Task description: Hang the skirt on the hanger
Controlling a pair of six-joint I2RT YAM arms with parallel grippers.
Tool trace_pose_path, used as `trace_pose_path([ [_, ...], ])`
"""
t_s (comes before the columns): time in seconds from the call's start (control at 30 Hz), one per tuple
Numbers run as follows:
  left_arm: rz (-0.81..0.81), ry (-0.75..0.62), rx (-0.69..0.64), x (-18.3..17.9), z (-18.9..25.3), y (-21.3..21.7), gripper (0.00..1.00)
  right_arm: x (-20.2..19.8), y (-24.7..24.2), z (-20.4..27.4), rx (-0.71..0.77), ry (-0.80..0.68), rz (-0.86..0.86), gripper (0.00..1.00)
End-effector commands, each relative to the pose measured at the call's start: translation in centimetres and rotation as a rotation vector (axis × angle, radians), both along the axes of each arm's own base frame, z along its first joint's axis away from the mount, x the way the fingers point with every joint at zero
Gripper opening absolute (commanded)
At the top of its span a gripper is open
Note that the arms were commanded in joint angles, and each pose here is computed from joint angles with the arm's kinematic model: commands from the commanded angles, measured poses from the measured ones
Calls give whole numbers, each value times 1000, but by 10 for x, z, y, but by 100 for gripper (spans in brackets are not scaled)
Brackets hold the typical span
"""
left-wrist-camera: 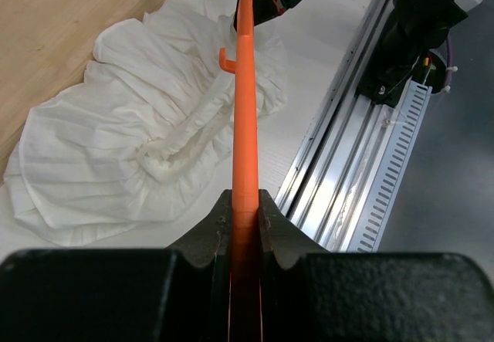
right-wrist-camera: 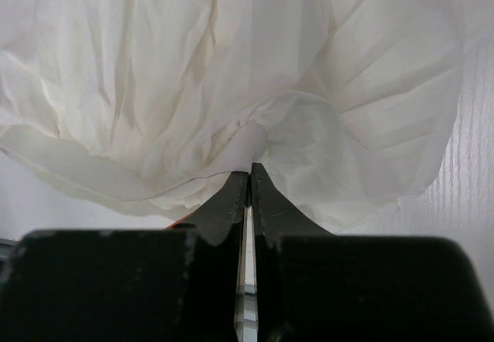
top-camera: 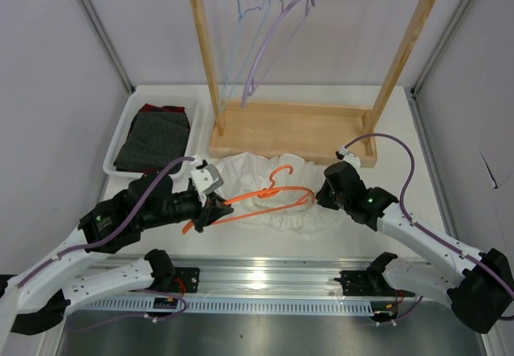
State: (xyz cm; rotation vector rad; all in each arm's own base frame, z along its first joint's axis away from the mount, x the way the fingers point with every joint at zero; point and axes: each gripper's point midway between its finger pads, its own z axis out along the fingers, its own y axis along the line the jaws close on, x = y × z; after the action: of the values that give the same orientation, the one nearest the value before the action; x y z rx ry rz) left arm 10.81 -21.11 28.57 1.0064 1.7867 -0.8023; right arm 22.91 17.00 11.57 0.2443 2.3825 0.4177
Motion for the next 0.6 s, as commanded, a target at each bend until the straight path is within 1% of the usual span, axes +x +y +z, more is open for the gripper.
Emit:
trace_pose_path([
  [0.0,-16,9,-17,1,3,-9,0,10,8,24,37,-50,9,0],
  [0.13,-14,-5,-25,6,1,-15,0,10,11,27,52,-50,21,0],
  [0.23,22,-9,-1,16,-6,-18,0,8,11,30,58,-50,23,0],
  [0.47,34,-38,-19,29,-5,-29,0,5,12,43,76,-59,38,0],
  [0.57,27,-28,-13,33,-12,-35,0,4,14,52,94,-72,45,0],
])
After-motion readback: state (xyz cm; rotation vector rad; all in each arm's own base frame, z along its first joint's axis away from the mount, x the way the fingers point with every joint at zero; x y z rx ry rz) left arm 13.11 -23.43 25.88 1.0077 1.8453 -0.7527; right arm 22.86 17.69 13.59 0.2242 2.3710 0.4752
